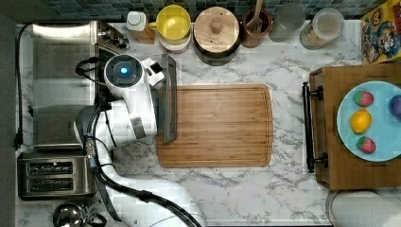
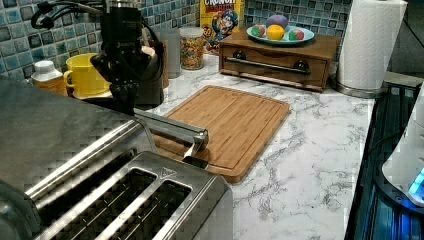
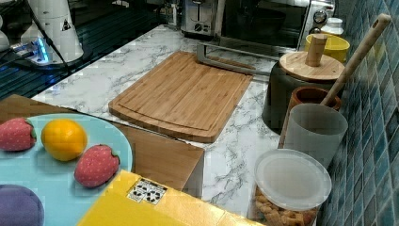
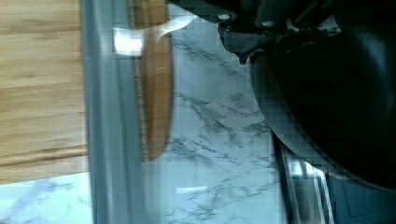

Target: Put the bowl in the oven.

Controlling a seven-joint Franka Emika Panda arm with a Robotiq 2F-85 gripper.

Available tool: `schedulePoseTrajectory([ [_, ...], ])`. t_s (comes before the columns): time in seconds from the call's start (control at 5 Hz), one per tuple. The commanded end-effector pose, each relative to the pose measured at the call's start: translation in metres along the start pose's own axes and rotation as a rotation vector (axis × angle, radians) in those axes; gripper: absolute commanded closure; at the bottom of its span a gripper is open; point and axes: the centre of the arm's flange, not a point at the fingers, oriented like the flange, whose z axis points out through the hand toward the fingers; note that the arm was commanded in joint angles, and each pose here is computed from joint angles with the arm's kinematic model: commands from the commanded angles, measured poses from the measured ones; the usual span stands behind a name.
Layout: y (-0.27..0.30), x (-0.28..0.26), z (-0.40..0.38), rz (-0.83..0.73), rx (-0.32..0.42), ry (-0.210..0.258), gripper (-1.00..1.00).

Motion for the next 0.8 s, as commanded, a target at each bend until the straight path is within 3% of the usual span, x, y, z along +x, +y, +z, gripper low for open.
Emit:
schedulePoseTrajectory([
  [0.2, -0.077, 0.007, -0.034, 0.031, 0.190, 0.054, 1.00],
  [0.6, -0.065, 0.016, -0.004, 0.073, 0.234, 0.093, 1.00],
  [0.8, -0.072, 0.018, 0.009, 0.059, 0.248, 0.058, 1.00],
])
